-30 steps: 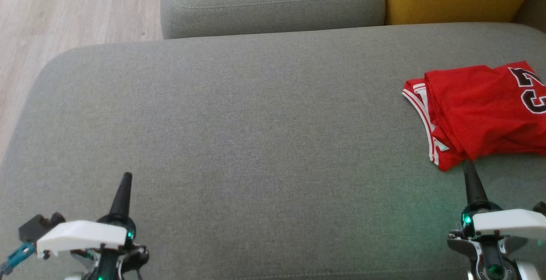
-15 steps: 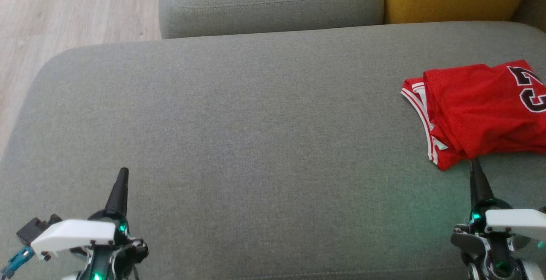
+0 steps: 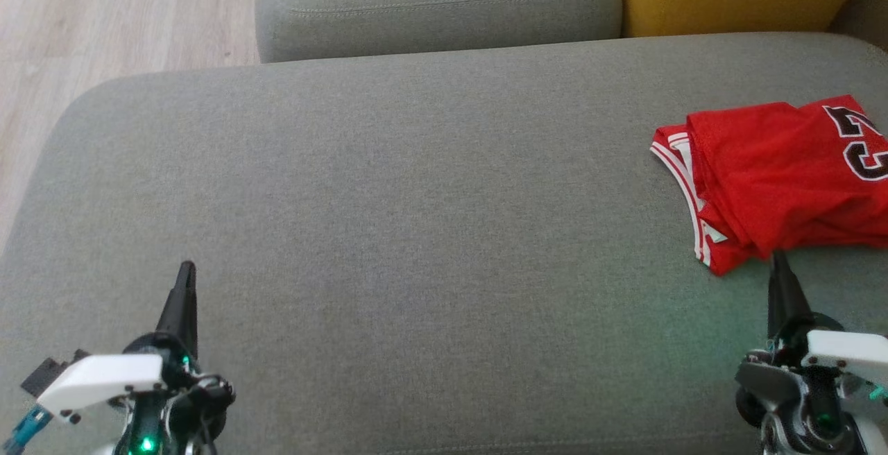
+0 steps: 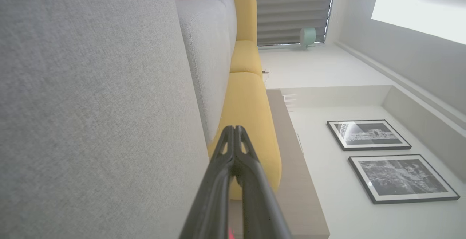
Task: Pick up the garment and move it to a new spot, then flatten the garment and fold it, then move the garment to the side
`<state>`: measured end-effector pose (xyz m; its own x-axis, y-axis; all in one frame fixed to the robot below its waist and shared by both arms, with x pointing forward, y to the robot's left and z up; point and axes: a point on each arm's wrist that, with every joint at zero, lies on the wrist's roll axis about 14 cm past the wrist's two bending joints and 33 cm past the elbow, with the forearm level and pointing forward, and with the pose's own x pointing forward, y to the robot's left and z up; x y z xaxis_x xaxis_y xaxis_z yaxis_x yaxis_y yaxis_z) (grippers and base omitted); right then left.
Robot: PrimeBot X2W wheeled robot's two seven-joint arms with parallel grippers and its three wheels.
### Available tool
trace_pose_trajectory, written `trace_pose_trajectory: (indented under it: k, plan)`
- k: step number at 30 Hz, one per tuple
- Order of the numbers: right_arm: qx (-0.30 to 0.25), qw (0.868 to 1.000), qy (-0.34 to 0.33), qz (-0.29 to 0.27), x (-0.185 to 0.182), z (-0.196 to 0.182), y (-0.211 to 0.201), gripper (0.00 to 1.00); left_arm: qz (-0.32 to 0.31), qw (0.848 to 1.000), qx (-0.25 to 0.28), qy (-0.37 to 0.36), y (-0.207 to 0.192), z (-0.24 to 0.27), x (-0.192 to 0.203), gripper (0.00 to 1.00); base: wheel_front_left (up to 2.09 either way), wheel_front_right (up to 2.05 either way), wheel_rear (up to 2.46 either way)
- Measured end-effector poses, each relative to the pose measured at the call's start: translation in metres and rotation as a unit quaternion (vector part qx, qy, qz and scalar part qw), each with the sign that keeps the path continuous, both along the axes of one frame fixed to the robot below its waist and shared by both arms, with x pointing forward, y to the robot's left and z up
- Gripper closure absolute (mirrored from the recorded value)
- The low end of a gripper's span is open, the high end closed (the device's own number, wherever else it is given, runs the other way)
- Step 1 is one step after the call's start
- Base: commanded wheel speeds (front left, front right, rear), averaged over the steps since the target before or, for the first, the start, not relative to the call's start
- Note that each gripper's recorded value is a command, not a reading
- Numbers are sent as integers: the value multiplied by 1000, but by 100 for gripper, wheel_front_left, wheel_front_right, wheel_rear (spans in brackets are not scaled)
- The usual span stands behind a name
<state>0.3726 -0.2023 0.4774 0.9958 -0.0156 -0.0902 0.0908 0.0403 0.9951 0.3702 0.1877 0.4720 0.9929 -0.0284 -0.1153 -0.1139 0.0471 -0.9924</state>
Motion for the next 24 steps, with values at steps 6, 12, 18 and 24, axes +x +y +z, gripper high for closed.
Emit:
trace_pose_trajectory:
  k: [6, 12, 18, 24]
  plan:
    - [24, 1000, -2, -8, 0, 0, -3, 100, 0, 1000, -23, -9, -1, 4, 3, 100, 0, 0, 0]
    - [25, 1000, -2, -10, 0, 0, -4, 100, 0, 1000, -24, -9, -1, 4, 3, 100, 0, 0, 0]
    - [25, 1000, -2, -11, 0, 0, -5, 100, 2, 1000, -25, -9, 0, 4, 3, 100, 0, 0, 0]
    - [25, 1000, -2, -11, 0, 0, -5, 100, 5, 1000, -25, -9, 2, 4, 3, 100, 0, 0, 0]
